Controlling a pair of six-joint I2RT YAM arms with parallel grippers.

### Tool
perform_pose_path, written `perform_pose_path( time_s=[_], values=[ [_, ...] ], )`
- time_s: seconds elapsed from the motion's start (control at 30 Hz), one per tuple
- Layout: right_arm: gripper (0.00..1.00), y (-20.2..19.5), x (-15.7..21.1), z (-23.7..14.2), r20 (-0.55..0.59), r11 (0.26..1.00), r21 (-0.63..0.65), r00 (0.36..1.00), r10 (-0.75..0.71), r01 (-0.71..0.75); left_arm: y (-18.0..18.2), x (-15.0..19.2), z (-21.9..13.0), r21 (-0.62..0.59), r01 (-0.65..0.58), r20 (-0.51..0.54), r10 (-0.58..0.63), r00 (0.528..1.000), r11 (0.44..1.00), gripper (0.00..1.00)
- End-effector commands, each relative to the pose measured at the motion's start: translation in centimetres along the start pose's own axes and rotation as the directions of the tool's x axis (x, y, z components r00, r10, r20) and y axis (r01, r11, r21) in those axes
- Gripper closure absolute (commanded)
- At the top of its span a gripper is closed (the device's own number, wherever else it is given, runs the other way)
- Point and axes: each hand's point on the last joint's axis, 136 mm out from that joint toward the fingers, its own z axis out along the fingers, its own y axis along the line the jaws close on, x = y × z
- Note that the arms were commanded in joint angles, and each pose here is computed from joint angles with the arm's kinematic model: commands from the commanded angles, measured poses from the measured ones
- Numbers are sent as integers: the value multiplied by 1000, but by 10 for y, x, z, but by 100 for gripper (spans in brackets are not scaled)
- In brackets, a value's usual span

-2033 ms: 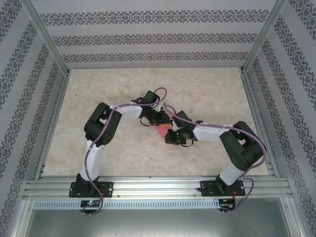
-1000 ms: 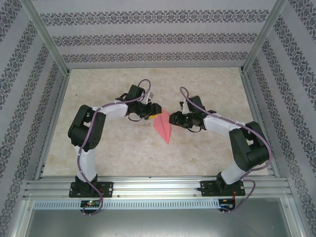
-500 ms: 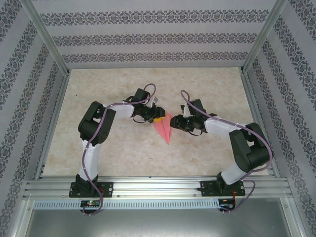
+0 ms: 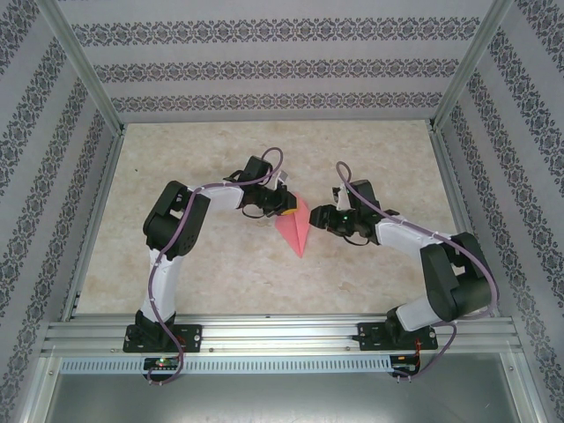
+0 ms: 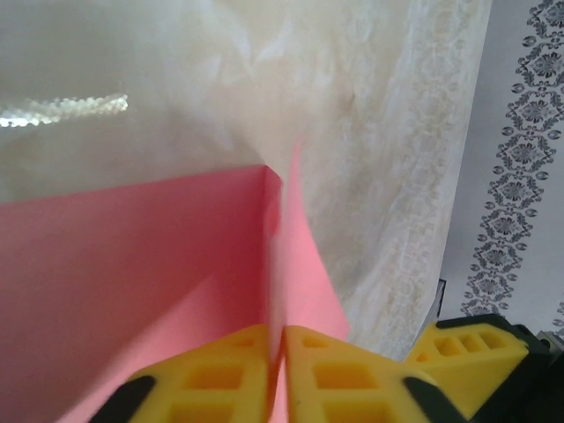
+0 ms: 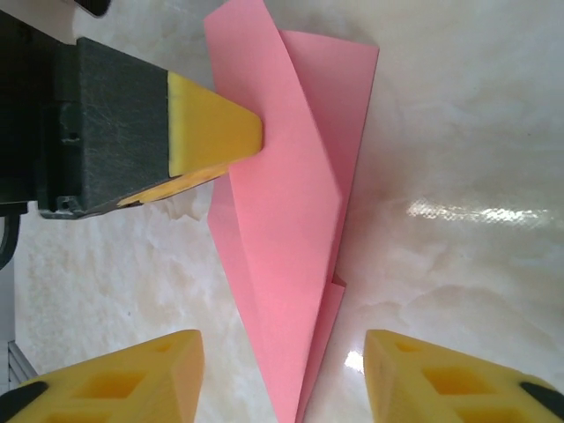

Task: Fold a paper plane with a square sheet of paper (fold left side to right side)
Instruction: Turn over the paper at the center of the table.

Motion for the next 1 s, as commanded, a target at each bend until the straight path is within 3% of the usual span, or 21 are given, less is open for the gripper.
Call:
perform_pose_path(
  time_s=[0.0,0.27,0.53,0.97],
  values=[
    [41,20,-15,-13,76,992,-124,997,2,8,-46,-10,-20,70,-129,59,125,990,989,93],
    [2,52,-30,-45,150,943,-331,988,26,26,-110,-17,-74,97,-242,174,223,959,965,95],
    [2,109,-28,-84,190,821,-548,979,-67,163,-171,-13,-116,187,-323,252,273,929,928,94],
    [2,145,-19,-77,108,780,-613,991,-77,127,-215,2,-143,339,-361,277,274,921,869,92]
  ],
)
